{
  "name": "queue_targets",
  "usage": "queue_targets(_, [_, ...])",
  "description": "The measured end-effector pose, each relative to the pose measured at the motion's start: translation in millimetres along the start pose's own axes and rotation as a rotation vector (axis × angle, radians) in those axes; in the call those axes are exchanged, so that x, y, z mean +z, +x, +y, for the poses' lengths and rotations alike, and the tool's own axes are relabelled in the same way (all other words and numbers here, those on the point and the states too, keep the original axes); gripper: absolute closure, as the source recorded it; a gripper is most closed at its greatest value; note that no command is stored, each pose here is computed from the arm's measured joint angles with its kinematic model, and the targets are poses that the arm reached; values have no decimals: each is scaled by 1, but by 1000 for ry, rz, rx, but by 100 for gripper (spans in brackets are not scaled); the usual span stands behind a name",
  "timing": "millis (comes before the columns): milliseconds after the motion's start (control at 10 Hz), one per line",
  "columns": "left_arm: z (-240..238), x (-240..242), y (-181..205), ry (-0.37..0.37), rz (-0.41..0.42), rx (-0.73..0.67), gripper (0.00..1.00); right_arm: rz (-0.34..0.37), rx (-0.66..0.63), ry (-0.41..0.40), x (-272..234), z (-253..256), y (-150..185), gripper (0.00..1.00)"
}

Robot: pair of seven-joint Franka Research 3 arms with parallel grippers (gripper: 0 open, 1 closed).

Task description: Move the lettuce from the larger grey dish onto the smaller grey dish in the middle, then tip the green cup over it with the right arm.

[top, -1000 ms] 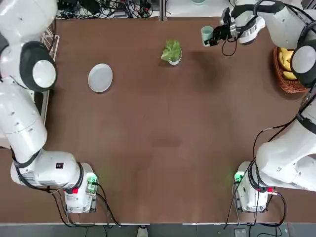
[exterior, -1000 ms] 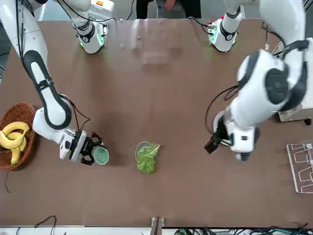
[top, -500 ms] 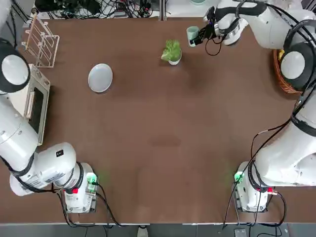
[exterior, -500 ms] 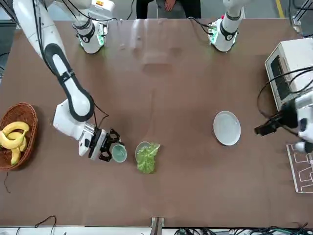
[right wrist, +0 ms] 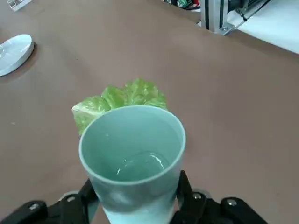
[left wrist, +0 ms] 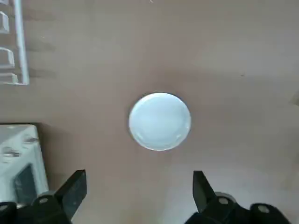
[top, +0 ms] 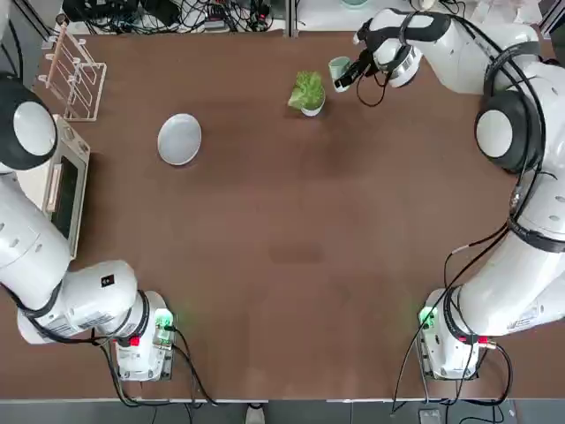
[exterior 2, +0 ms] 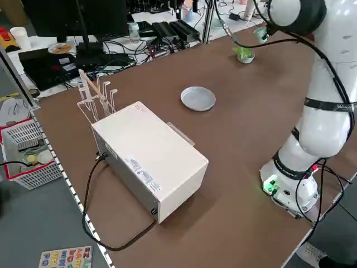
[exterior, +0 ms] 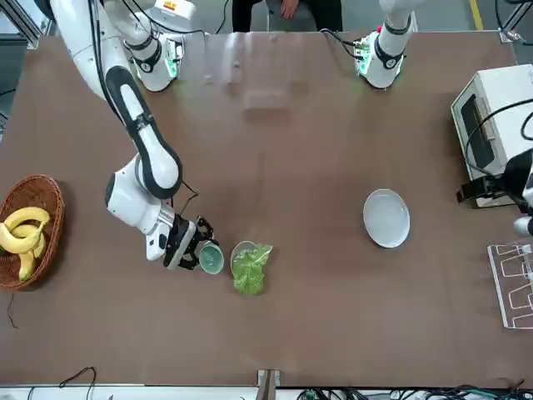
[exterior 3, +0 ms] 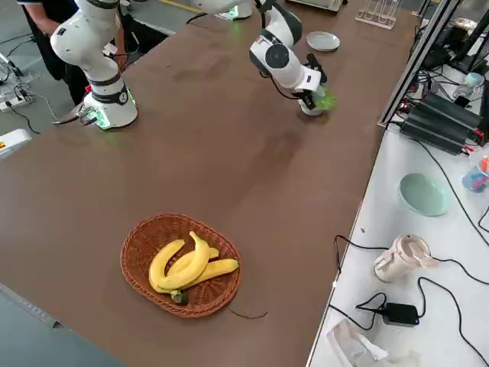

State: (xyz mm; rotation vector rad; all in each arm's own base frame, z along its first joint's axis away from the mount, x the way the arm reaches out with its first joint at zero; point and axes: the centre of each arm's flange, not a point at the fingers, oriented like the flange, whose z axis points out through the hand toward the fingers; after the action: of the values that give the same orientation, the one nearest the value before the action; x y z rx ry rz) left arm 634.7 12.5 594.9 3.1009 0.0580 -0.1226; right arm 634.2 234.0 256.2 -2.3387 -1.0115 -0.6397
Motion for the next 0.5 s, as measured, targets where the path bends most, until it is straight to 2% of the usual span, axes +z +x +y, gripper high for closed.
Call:
queue_targets(300, [-2,-45,-28,37,58,22,0,-23,22,13,16,-24,7,31])
queue_targets(500, [-9,-43,-35,41,16,8,0,-36,81,7,20,-30,7,31])
